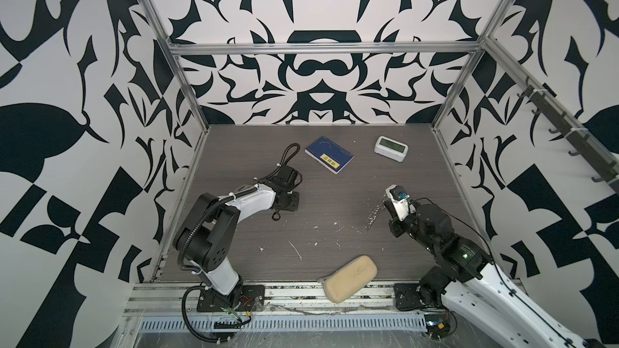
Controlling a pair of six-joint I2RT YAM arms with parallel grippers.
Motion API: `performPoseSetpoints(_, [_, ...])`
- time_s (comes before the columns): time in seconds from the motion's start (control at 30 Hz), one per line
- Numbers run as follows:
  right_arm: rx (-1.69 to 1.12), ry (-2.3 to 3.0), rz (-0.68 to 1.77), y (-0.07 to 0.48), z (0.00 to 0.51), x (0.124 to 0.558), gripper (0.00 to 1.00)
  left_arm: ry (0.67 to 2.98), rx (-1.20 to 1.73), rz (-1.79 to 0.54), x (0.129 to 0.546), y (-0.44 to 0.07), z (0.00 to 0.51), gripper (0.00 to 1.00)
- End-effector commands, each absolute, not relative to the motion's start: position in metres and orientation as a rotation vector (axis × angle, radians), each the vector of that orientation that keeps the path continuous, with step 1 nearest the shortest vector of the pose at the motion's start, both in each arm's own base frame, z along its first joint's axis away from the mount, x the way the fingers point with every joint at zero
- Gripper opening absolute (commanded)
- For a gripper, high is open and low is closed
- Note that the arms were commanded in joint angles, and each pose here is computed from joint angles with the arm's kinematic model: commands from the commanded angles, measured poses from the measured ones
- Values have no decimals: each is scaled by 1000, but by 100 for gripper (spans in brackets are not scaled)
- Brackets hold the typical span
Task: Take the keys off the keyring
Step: 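Open the left gripper to drop the red-tagged key while the right gripper releases the plate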
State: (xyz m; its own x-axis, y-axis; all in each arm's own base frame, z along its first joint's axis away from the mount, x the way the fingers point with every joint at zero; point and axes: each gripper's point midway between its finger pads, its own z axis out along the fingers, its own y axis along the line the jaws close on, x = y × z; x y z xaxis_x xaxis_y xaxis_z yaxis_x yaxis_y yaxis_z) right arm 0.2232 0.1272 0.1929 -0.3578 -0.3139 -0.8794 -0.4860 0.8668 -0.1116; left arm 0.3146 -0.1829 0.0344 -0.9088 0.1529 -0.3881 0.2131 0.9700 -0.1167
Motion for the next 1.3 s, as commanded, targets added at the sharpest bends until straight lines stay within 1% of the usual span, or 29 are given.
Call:
performPoseSetpoints(0.0, [-477,1944,226,123,219,228,0,2670,254,-227,324,-183,65,44])
performPoseSetpoints(0.13, [-373,1998,187,110,214,229,0,2613,279,-228,329,-183,92,47])
performPoseSetpoints(0.37, [-290,2095,139,98,195,228,0,2465,278,-263,336,-184,143,50])
performPoseSetpoints(0.5, [-251,2130,119,94,188,230,0,2411,304,-255,336,-181,163,51])
performPoseSetpoints(0.67, [-224,2188,74,91,176,232,0,2390,345,-259,334,-182,168,53])
performPoseSetpoints(0.83, [-258,2229,41,98,171,241,0,2390,367,-278,333,-185,164,54])
performPoseSetpoints(1.13, [-322,2394,-66,108,145,267,0,2379,388,-280,335,-188,164,55])
performPoseSetpoints(1.27, [-361,2448,-65,108,132,285,0,2373,393,-288,335,-189,166,55])
